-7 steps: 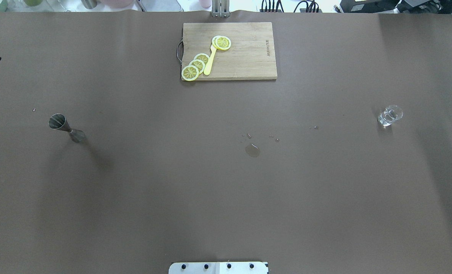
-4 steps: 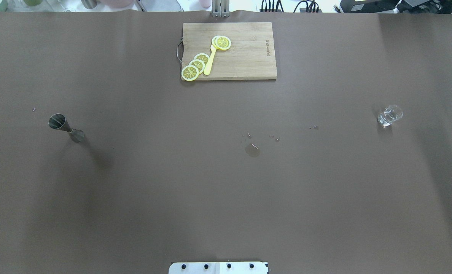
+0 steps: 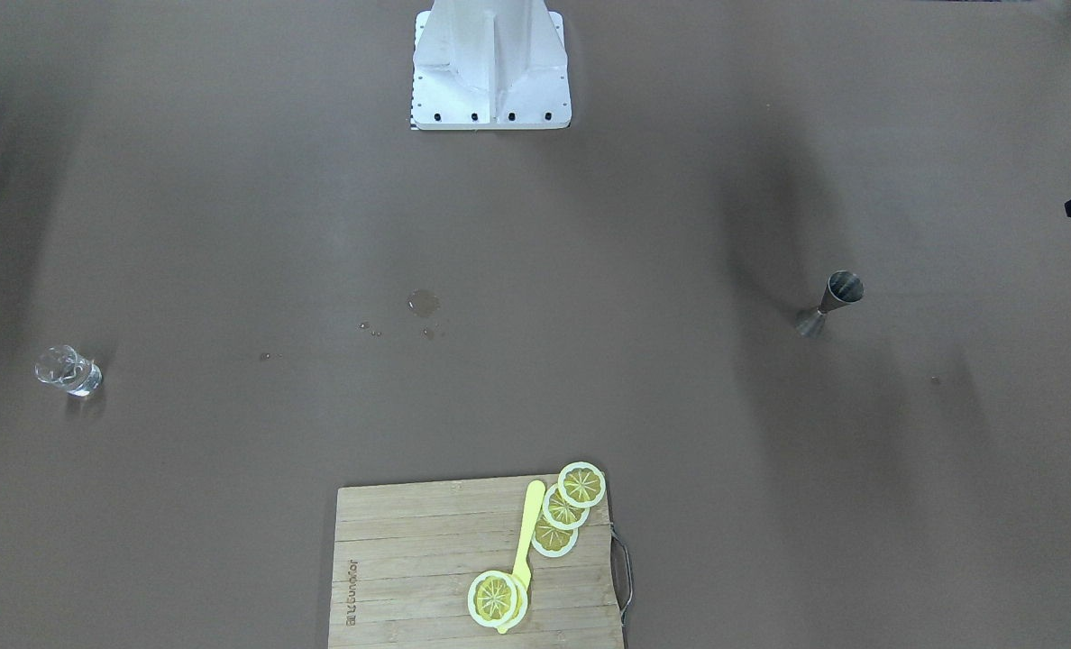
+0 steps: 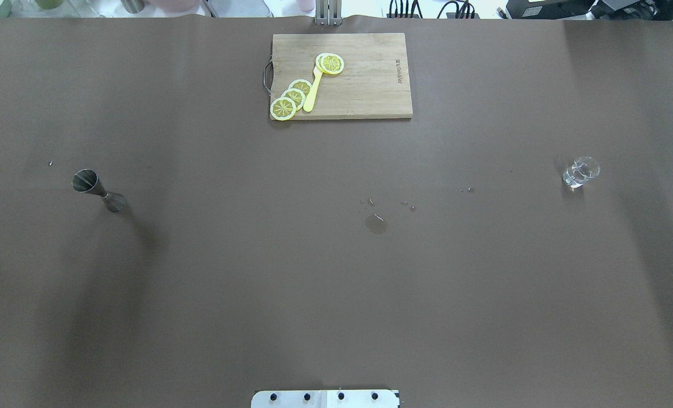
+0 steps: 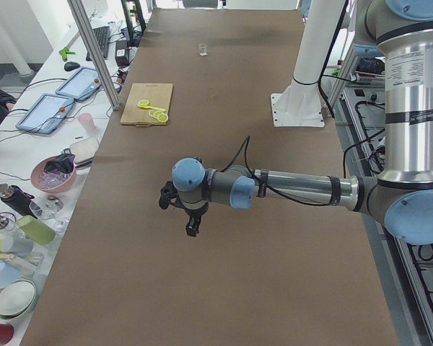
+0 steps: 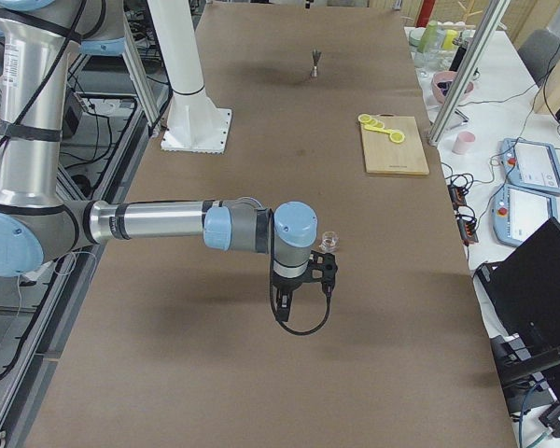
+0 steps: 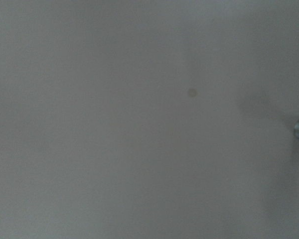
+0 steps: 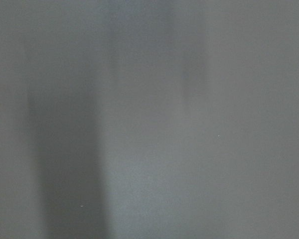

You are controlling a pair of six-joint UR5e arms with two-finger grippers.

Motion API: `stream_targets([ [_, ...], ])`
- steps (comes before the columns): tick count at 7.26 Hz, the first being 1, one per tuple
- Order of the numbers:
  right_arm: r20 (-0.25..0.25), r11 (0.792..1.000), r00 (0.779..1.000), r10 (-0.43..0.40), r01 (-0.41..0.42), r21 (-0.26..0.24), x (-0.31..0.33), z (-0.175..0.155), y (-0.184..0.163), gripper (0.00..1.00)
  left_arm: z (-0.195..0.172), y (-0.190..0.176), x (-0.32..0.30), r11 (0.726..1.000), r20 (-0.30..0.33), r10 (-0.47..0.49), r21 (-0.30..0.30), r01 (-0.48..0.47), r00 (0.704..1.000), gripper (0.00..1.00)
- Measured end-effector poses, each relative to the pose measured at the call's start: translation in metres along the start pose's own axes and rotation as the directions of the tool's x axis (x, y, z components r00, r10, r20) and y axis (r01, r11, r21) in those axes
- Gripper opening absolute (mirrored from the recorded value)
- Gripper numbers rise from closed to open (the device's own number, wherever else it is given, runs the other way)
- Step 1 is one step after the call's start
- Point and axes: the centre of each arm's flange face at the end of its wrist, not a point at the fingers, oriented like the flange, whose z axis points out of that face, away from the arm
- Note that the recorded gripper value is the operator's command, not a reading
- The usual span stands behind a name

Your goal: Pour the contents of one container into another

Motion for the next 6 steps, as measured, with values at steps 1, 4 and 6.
stream_targets([
  [1,0.000,1.000,1.000,0.000,0.000,0.001,0.000,0.000,0.000,1.00,-0.002,0.022,-0.019,1.000,0.009,-0.011,0.001,0.011,1.000,0.99],
  [4,0.002,1.000,1.000,0.001,-0.001,0.002,0.000,-0.001,0.000,1.00,-0.004,0.046,-0.052,0.998,0.038,-0.034,-0.044,0.036,0.999,0.99],
  [6,0.002,1.000,1.000,0.001,-0.001,0.002,0.000,-0.001,0.000,1.00,-0.002,0.053,-0.061,0.992,0.069,-0.068,-0.104,0.075,0.995,0.99],
])
